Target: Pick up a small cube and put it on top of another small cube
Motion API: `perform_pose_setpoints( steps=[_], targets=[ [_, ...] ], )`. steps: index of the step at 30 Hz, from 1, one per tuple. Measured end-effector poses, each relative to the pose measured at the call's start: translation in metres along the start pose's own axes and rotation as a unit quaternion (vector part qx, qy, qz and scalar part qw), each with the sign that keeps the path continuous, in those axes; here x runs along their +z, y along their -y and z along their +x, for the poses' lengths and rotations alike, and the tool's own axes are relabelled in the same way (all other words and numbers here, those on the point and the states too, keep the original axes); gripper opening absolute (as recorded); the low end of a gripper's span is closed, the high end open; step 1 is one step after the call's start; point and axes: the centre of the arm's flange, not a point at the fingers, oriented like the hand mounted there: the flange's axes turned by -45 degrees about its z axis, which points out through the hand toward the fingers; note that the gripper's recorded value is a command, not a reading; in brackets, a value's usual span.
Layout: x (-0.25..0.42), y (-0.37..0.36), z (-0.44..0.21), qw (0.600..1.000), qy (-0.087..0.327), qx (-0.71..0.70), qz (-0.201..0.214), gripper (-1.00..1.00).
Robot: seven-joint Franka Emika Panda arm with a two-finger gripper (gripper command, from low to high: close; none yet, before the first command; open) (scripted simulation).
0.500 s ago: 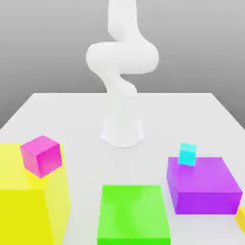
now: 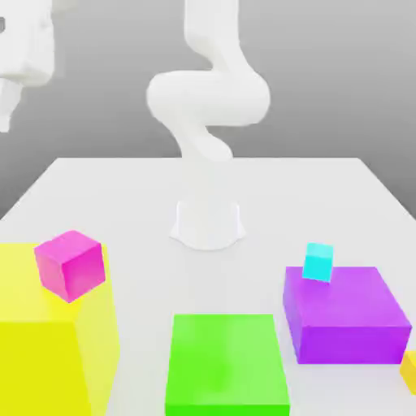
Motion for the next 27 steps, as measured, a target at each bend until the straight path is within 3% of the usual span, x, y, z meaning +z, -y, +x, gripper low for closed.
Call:
perform_pose_setpoints(
  steps=[8, 10, 16, 23, 24, 27],
  targets=[
    [0.102, -0.155, -0.087, 0.986, 0.089, 0.095, -0.100, 0.00],
    [0.127, -0.164, -0.120, 0.983, 0.124, 0.080, -0.113, 0.00],
    [0.175, -0.045, -0.181, 0.971, 0.201, -0.121, -0.044, 0.00],
    [0.225, -0.037, -0.212, 0.965, 0.210, -0.152, -0.035, 0.00],
    [0.233, -0.038, -0.216, 0.965, 0.211, -0.152, -0.034, -1.00],
    [0.234, -0.038, -0.217, 0.965, 0.211, -0.152, -0.034, -1.00]
  ],
)
